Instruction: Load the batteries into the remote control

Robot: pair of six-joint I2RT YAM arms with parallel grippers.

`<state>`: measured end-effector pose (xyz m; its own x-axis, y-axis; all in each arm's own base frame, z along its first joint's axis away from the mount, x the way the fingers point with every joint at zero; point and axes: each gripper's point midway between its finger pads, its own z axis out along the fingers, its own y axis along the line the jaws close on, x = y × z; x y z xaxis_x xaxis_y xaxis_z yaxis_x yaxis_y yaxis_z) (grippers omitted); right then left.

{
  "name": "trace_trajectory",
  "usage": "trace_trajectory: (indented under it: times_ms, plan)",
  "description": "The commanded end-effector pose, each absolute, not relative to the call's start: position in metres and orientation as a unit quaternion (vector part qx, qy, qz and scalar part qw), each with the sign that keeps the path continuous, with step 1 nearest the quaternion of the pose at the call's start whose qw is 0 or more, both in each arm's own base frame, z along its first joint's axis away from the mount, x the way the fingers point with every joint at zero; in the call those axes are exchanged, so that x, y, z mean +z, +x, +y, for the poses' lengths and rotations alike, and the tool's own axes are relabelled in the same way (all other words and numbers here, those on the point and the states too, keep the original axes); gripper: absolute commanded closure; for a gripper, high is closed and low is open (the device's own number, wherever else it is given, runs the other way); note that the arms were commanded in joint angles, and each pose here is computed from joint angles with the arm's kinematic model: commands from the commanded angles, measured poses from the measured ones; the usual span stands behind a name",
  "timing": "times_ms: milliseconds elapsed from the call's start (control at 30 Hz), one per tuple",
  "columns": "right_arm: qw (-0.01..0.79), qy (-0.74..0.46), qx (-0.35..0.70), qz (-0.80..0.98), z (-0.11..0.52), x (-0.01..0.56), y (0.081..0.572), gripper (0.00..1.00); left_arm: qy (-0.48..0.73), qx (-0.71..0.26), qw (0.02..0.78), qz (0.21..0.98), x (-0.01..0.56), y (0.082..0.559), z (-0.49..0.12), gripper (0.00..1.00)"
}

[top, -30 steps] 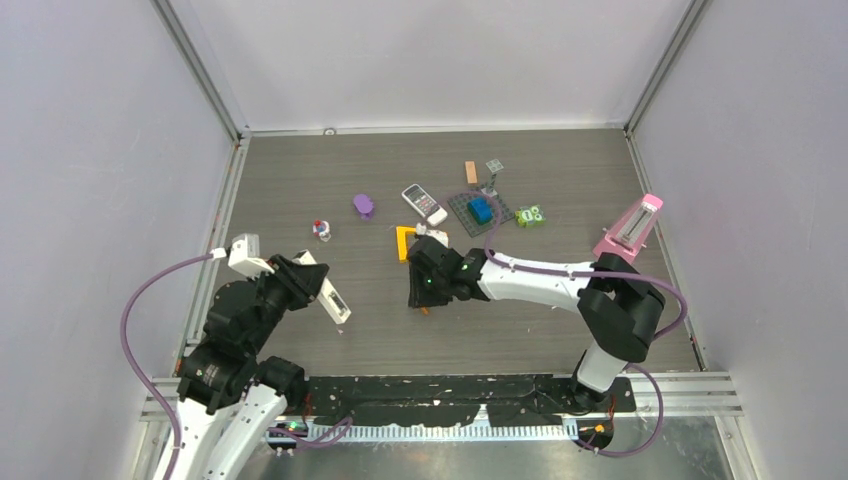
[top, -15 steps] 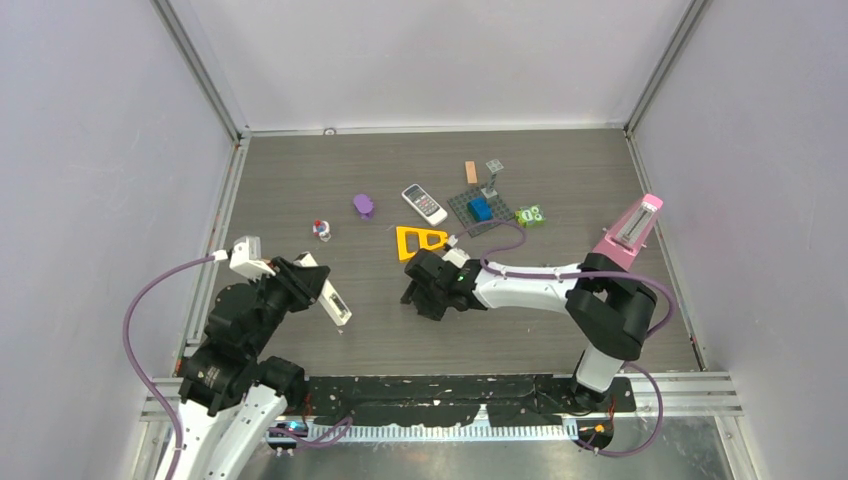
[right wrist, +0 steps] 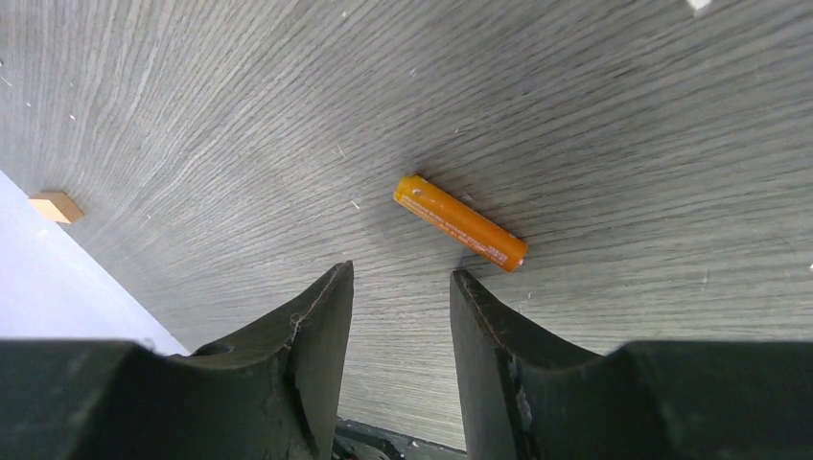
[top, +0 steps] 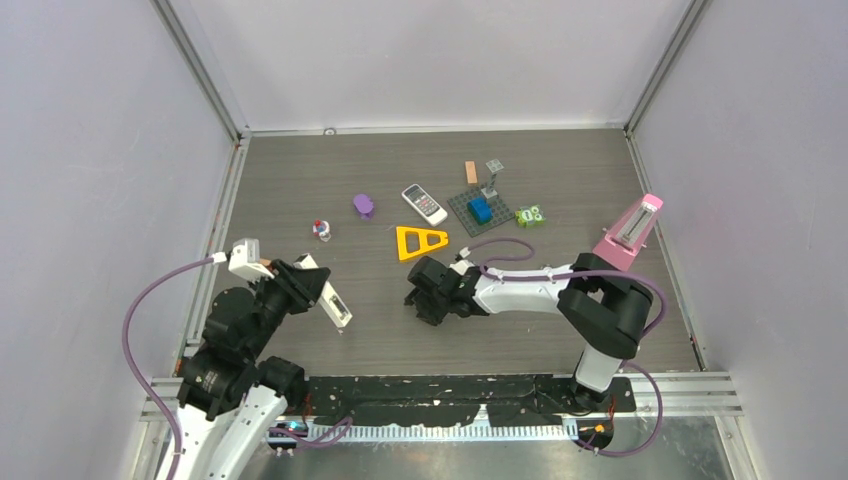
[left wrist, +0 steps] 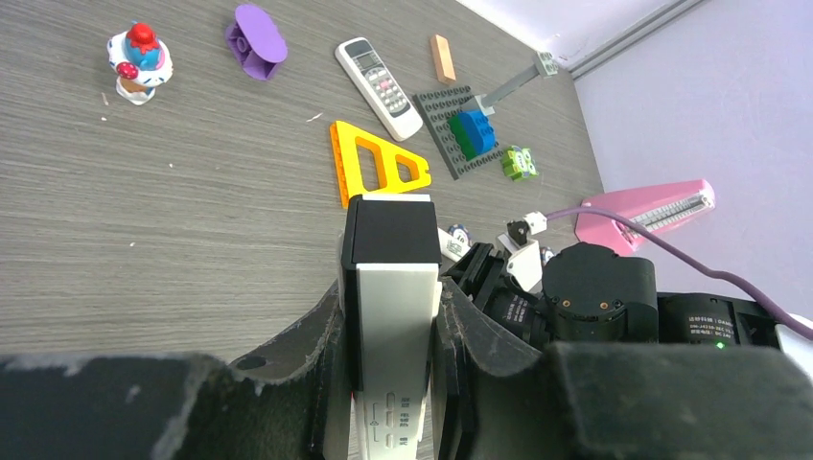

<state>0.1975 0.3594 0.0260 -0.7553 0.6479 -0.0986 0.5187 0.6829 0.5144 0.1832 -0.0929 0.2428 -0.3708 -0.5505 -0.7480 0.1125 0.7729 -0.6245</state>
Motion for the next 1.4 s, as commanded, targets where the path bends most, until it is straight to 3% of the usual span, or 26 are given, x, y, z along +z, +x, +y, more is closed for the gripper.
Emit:
trace_trajectory:
  times_ms: [0,700,833,933,1033,1367]
  plan:
    - [0.159,0.355,0.204,0.898,0.332,0.013,0.201,0.52,-0.130,-0.317,0.559,0.755,0.257,0.181,-0.095,1.00]
    - [0.168,0.429,0.164,0.872,0.268,0.001,0.220,0.51,-0.135,-0.316,0.557,0.756,0.253,0.182,-0.094,1.00]
    - [0.165,0.445,0.159,0.866,0.257,-0.001,0.228,0.48,-0.136,-0.315,0.557,0.757,0.253,0.183,-0.094,1.00]
    - [0.160,0.456,0.157,0.861,0.253,0.000,0.231,0.38,-0.137,-0.314,0.555,0.758,0.251,0.183,-0.094,1.00]
    - [0.154,0.462,0.153,0.860,0.252,0.001,0.234,0.35,-0.138,-0.312,0.556,0.758,0.251,0.184,-0.093,1.00]
    - [0.138,0.456,0.110,0.872,0.253,-0.002,0.240,0.45,-0.142,-0.307,0.559,0.757,0.250,0.185,-0.091,1.00]
